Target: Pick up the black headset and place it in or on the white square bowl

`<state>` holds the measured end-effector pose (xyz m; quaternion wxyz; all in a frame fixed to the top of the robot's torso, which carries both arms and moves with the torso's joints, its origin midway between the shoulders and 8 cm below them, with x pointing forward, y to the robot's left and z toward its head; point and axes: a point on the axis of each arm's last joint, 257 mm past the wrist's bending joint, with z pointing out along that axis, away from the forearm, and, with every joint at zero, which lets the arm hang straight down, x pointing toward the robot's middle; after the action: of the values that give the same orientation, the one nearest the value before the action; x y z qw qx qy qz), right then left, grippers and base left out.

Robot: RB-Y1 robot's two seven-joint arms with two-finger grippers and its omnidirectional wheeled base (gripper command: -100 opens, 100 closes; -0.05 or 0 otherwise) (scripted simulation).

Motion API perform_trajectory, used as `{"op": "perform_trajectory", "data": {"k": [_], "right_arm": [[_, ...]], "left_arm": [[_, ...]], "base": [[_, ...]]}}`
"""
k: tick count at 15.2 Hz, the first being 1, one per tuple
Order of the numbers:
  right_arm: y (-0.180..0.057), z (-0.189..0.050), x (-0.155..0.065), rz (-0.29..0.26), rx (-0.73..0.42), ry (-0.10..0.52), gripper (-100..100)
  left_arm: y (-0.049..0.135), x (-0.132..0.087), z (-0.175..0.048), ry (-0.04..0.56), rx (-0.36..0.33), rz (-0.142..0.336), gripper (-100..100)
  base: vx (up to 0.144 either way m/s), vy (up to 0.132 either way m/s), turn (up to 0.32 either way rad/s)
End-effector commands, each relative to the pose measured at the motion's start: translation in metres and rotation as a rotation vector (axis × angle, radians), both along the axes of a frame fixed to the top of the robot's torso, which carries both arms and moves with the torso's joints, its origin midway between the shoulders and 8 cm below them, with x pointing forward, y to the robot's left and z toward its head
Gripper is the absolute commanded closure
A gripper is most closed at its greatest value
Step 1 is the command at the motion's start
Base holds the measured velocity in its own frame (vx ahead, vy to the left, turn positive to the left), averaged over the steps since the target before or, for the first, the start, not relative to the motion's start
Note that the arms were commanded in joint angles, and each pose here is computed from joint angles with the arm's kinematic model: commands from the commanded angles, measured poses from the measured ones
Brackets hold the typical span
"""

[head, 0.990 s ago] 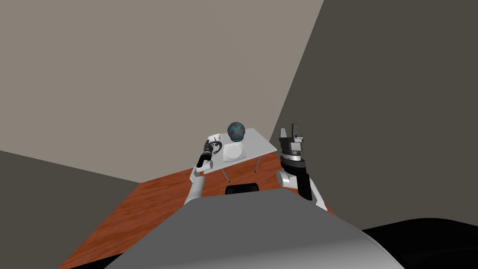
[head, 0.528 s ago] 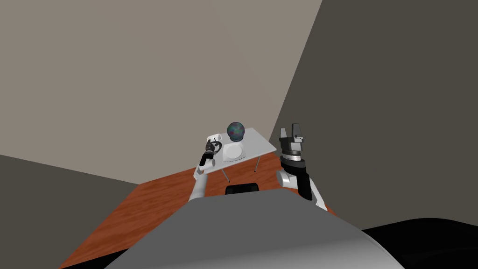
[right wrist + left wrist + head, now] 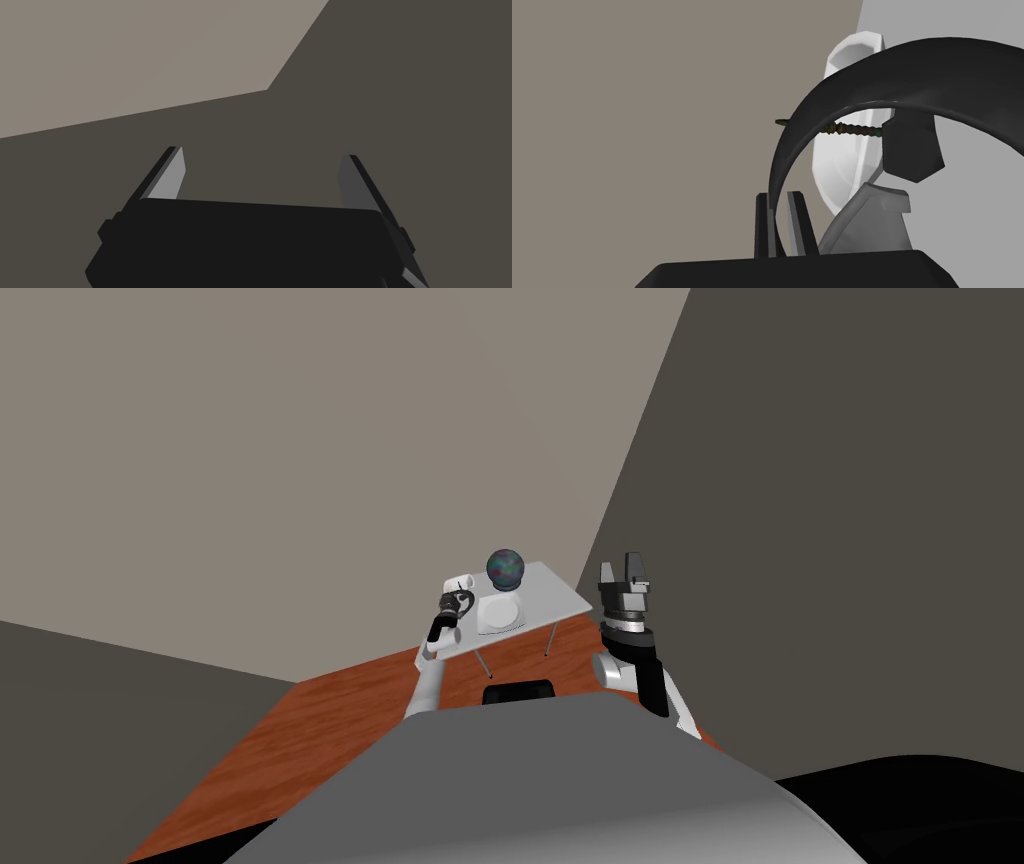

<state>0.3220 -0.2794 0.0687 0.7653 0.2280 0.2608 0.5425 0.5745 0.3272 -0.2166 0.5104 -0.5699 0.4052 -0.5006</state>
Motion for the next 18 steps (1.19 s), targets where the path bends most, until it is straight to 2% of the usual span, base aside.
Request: {"op": "perform_trajectory", "data": {"k": [1,2,3,4,9,13,18], "right_arm": [[0.000,0.000,0.000,0.000,0.000,0.000,0],[0.000,0.000,0.000,0.000,0.000,0.000,0],[0.000,0.000,0.000,0.000,0.000,0.000,0],[0.000,0.000,0.000,0.000,0.000,0.000,0],[0.000,0.000,0.000,0.000,0.000,0.000,0],[0.000,0.000,0.000,0.000,0.000,0.000,0],[0.000,0.000,0.000,0.000,0.000,0.000,0]], "left_arm": [[-0.005,-0.007,-0.001,-0.002,0.002,-0.007,100],[-0.008,-0.012,-0.002,-0.001,0.001,-0.011,100],[-0.005,-0.007,-0.002,-0.001,0.000,-0.006,100],[0.003,-0.004,0.004,-0.002,0.031,-0.008,100],[0.030,0.010,0.023,0.002,0.096,0.011,100],[0.063,0.024,0.042,0.007,0.135,0.052,100],[0.113,0.037,0.072,0.007,0.160,0.129,100]], "base": [[0.016,-0.001,0.064],[0.013,-0.002,0.053],[0.005,-0.003,0.021],[-0.035,-0.005,-0.065],[-0.124,-0.003,-0.153],[-0.174,0.007,-0.222],[-0.136,0.019,-0.301]]}}
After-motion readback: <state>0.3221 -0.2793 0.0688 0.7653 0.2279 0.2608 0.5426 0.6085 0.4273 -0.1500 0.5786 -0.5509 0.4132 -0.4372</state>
